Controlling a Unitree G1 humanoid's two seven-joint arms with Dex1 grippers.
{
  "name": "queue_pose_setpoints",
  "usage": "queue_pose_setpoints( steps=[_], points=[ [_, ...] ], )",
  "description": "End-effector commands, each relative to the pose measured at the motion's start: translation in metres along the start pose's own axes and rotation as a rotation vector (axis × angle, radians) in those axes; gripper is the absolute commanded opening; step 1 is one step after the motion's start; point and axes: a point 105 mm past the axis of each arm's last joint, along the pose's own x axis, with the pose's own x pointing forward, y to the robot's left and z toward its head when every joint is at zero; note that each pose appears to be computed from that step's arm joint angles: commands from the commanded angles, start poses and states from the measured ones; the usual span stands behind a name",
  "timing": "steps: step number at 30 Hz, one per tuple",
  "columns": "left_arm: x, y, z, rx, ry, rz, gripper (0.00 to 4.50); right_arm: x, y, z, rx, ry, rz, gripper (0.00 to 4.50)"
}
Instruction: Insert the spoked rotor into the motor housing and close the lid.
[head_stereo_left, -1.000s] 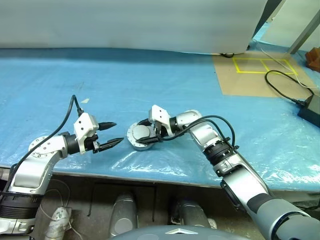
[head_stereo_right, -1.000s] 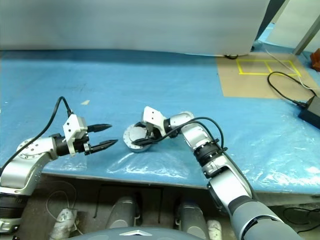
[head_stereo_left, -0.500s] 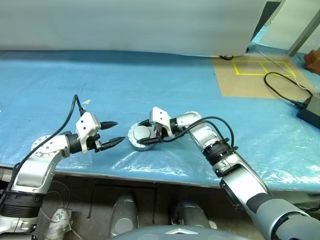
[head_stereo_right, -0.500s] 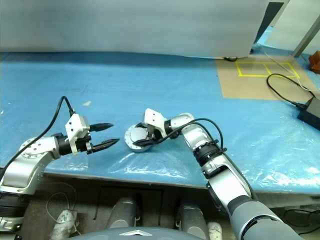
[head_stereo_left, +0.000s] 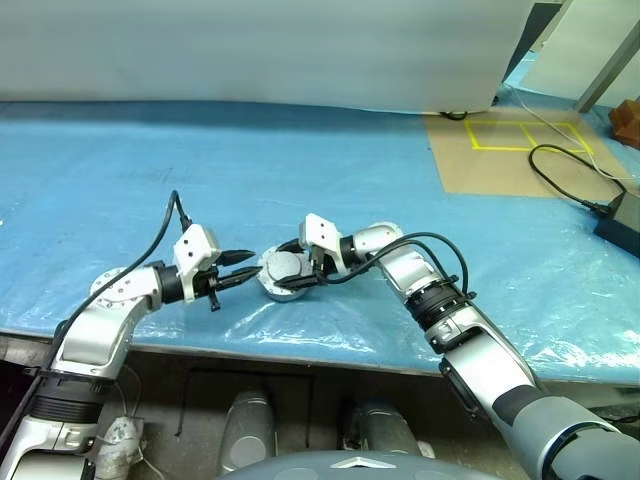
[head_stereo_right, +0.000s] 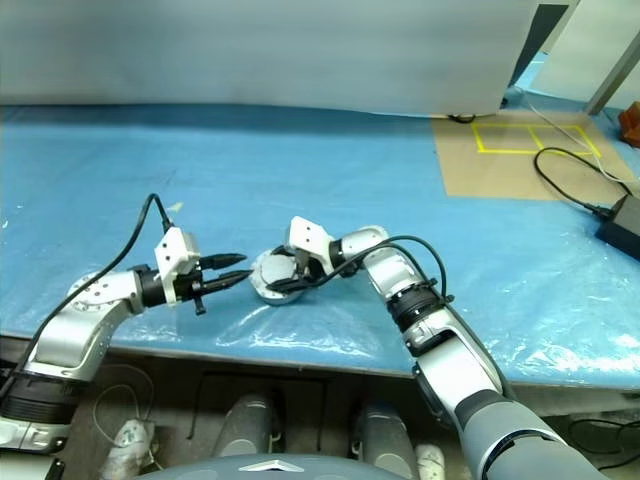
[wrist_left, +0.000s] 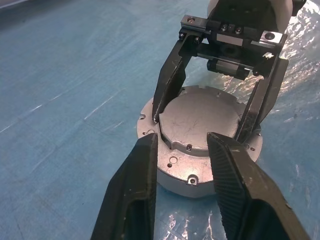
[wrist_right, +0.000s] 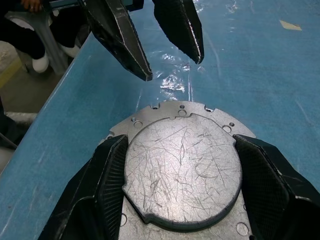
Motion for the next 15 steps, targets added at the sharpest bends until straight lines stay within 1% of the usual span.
queue_pose_setpoints(
  steps=[1,4,5,6,7,8,15],
  points=[
    [0.0,-0.001,0.007,0.027,-0.018,-0.017,1.73,-0.003,0.007,-0.041,0.087,0.129,-0.008,2.98],
    [0.002,-0.007,0.007,0.011,-0.032,-0.053,1.17,-0.002,0.008,-0.041,0.087,0.126,-0.009,2.98],
    [0.003,-0.008,0.006,0.016,-0.029,-0.055,0.78,-0.002,0.008,-0.041,0.086,0.126,-0.009,2.98],
    [0.005,-0.007,0.005,0.016,-0.023,-0.041,0.53,-0.002,0.007,-0.041,0.087,0.124,-0.01,2.98],
    [0.006,-0.006,0.004,0.01,-0.018,-0.035,0.18,-0.002,0.007,-0.04,0.088,0.123,-0.011,2.98],
    [0.007,-0.006,0.004,0.001,-0.013,-0.036,0.03,-0.002,0.007,-0.04,0.088,0.122,-0.012,2.98],
    [0.015,-0.013,-0.009,-0.017,0.023,-0.055,0.03,-0.001,0.003,-0.037,0.087,0.116,-0.029,2.98]
  ],
)
